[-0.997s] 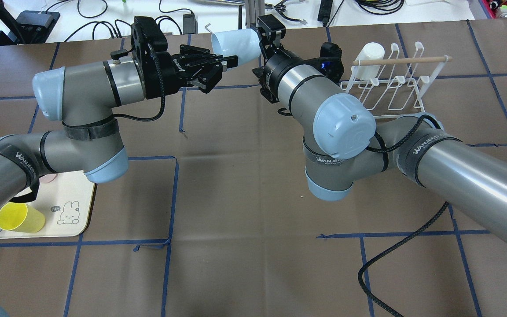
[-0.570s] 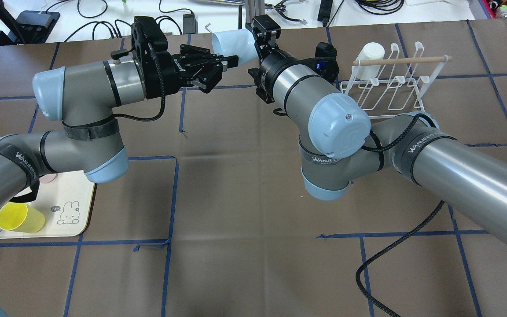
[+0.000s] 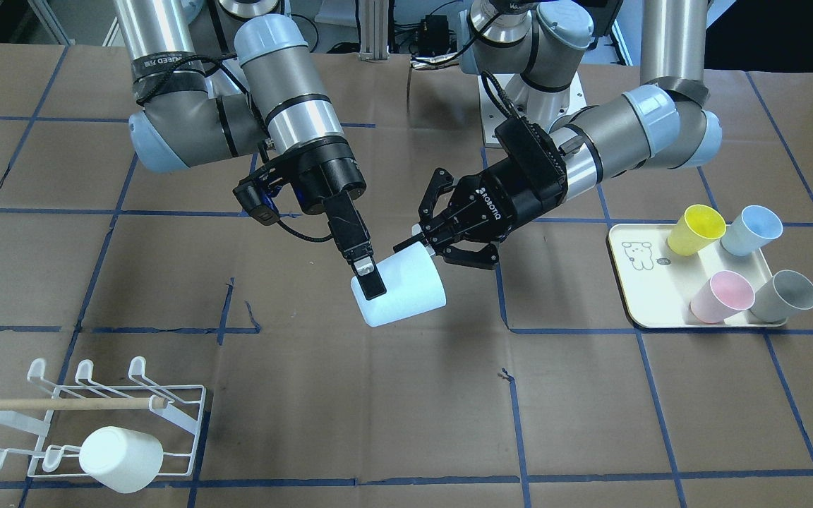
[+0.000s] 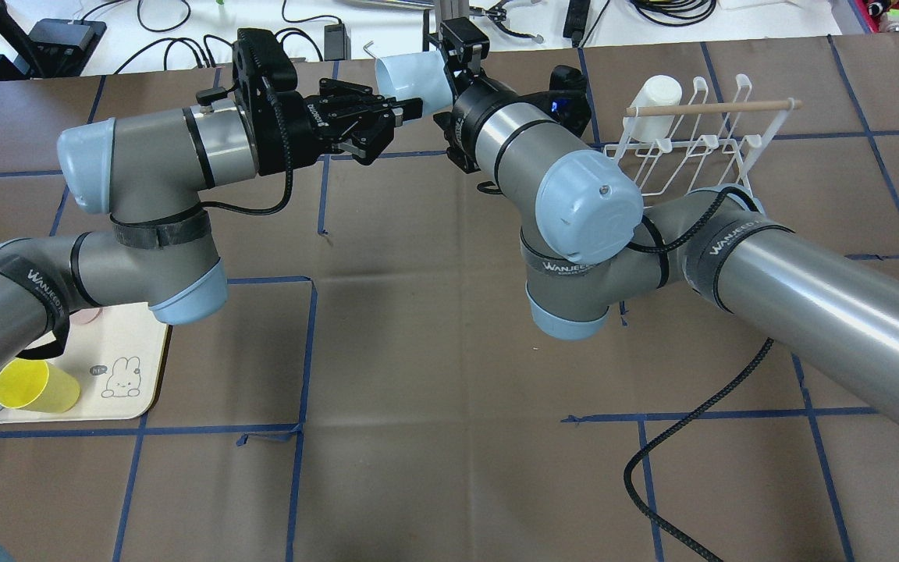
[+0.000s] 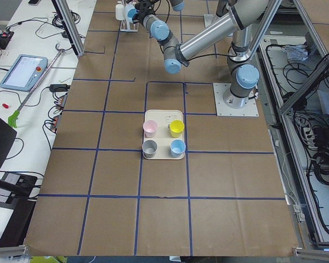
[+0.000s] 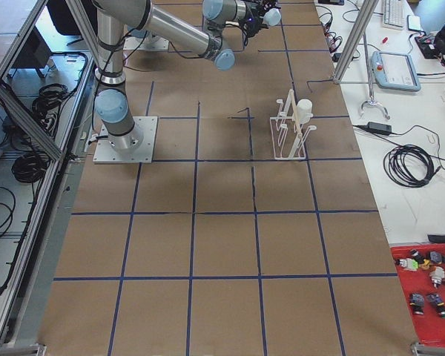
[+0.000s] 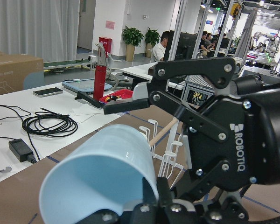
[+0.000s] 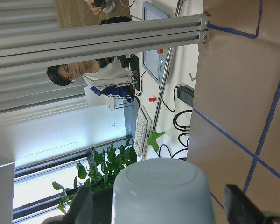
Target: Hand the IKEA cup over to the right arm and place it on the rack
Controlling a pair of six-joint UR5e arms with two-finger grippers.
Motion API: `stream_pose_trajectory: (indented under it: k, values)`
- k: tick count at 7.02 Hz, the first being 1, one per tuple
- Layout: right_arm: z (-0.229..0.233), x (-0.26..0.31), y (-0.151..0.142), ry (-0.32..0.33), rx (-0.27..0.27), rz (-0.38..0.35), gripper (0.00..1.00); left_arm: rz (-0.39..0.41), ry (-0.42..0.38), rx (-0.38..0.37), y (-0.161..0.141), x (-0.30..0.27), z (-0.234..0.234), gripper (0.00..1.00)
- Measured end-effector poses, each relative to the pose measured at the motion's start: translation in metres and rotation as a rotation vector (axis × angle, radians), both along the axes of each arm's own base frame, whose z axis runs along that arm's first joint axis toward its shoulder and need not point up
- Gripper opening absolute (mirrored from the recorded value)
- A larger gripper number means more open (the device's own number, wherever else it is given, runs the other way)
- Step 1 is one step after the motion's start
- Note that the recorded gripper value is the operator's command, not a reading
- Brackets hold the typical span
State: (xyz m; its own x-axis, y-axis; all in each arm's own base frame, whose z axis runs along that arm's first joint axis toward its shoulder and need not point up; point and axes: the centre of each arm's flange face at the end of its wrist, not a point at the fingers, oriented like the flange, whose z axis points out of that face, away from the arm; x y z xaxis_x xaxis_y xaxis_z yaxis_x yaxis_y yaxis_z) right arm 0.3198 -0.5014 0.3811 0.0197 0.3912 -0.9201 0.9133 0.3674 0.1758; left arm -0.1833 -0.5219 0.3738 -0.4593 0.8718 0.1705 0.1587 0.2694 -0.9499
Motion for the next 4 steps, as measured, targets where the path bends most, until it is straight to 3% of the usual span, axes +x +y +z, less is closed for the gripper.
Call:
stream_pose_trajectory:
  k: [2,4]
  values:
    - [0.0,0.0007,-0.0003,0.0,0.0,0.001,0.77,0.001,0.0,0.0,-0.0001,0.0003,-0.0001,0.03]
    - [-0.0004,0.0009,-0.0001,0.003,0.0,0.005,0.72,0.0,0.0,-0.001,0.0001,0.0001,0.0002,0.03]
